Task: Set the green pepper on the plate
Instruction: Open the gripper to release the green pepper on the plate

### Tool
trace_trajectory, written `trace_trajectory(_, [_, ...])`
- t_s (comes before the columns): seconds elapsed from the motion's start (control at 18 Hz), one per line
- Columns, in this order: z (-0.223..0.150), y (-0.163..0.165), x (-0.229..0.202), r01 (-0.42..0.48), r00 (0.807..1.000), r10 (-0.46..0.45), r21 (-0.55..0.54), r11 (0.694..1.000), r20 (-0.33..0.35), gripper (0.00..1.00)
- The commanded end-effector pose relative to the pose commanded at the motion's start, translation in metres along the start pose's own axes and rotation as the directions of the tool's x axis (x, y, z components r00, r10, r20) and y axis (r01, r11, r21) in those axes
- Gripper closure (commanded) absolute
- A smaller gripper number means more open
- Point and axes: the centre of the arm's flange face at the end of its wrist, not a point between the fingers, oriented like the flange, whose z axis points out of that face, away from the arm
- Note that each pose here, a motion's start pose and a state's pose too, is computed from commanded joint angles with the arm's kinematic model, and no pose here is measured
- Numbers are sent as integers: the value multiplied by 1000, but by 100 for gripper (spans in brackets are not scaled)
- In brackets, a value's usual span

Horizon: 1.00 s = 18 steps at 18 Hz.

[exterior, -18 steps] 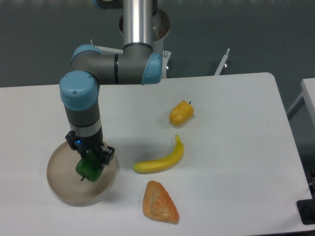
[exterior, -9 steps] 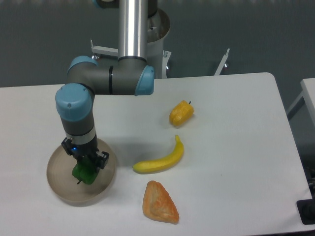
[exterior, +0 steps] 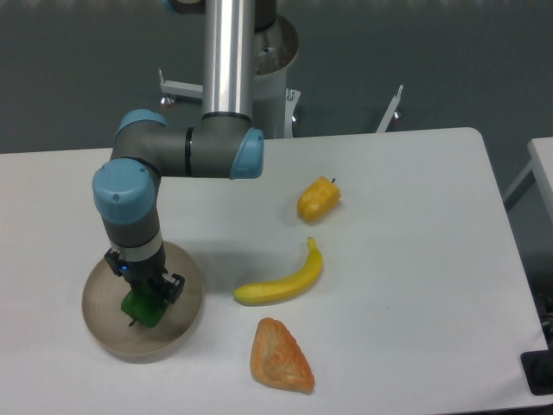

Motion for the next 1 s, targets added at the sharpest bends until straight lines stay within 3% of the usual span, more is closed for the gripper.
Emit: trace_trajectory(1.0, [13, 1, 5, -5, 1000, 5, -18, 1000, -12, 57])
